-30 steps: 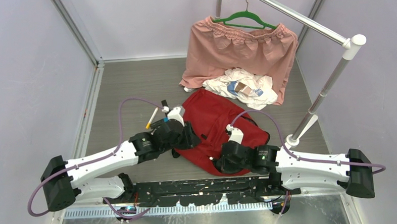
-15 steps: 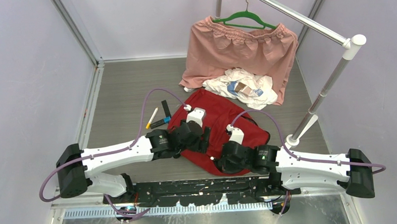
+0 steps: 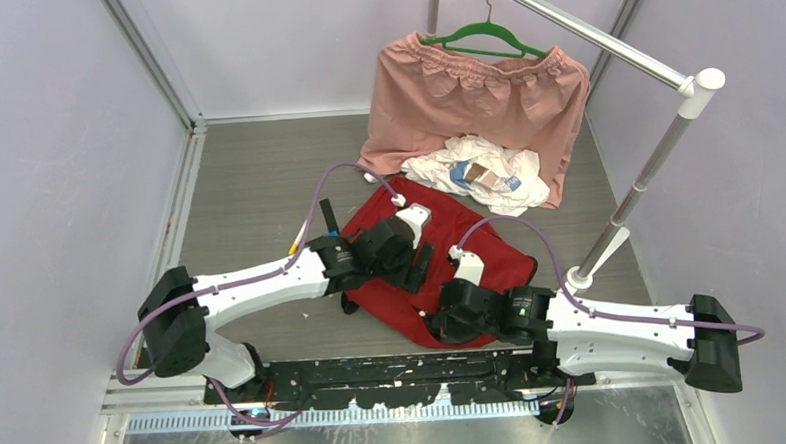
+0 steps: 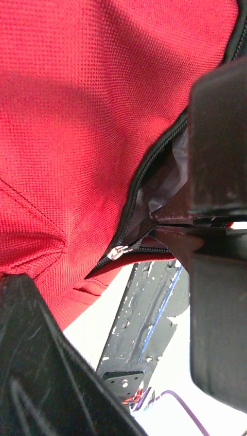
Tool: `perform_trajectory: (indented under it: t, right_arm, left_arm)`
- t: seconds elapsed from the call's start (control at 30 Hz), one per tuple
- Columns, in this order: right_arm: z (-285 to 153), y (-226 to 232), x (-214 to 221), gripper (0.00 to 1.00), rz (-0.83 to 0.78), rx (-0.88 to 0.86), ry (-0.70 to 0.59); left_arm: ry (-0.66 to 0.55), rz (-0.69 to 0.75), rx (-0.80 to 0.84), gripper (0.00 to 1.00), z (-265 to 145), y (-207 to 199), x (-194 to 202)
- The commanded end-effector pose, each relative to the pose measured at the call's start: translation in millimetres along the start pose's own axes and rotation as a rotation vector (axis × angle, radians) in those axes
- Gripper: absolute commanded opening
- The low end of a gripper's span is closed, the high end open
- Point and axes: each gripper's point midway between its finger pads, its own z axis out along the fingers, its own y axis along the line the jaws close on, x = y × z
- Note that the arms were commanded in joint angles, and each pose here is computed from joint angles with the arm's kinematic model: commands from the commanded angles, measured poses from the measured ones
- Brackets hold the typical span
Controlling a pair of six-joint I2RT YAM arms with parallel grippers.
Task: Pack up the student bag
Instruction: Zip the student bag at the center of the board.
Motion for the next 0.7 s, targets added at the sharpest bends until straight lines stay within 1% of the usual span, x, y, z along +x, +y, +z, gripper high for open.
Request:
perform_trajectory:
  t: [0.0, 0.07, 0.1, 0.13, 0.17, 0.2, 0.23, 0.47, 0.67]
  right_arm:
    - [-11, 8, -17, 0.01, 0.005, -0.021, -0.059]
    - [-10, 7, -16, 0.01, 0.007, -0.019, -0.058]
    - [-11, 8, -16, 0.01, 0.006, -0.019, -0.056]
    - [-10, 7, -16, 0.01, 0.004, -0.017, -0.056]
    - [-10, 7, -16, 0.01, 0.001, -0.014, -0.054]
    - [-9, 7, -16, 0.01, -0.001, -0.014, -0.053]
    - [-9, 7, -15, 0.01, -0.002, -0.012, -0.051]
    - [-6, 9, -14, 0.01, -0.008, -0.009, -0.043]
    - [-6, 6, -13, 0.01, -0.012, 0.000, -0.044]
  left_arm:
    - [0.004, -0.020, 0.077, 0.65, 6, -14, -7]
    - [0.003, -0.041, 0.059, 0.55, 7, -8, -8]
    - [0.003, -0.052, 0.051, 0.48, 7, -5, -8]
    - [-0.001, -0.064, 0.041, 0.36, 7, -2, -9]
    - [-0.006, -0.079, 0.023, 0.22, 7, 4, -10]
    - [-0.011, -0.094, 0.010, 0.06, 7, 8, -11]
    - [-0.013, -0.109, 0.002, 0.01, 6, 11, -11]
    - [-0.056, -0.144, -0.024, 0.00, -6, 24, -17]
    - [-0.079, -0.192, -0.104, 0.00, -18, 57, -21]
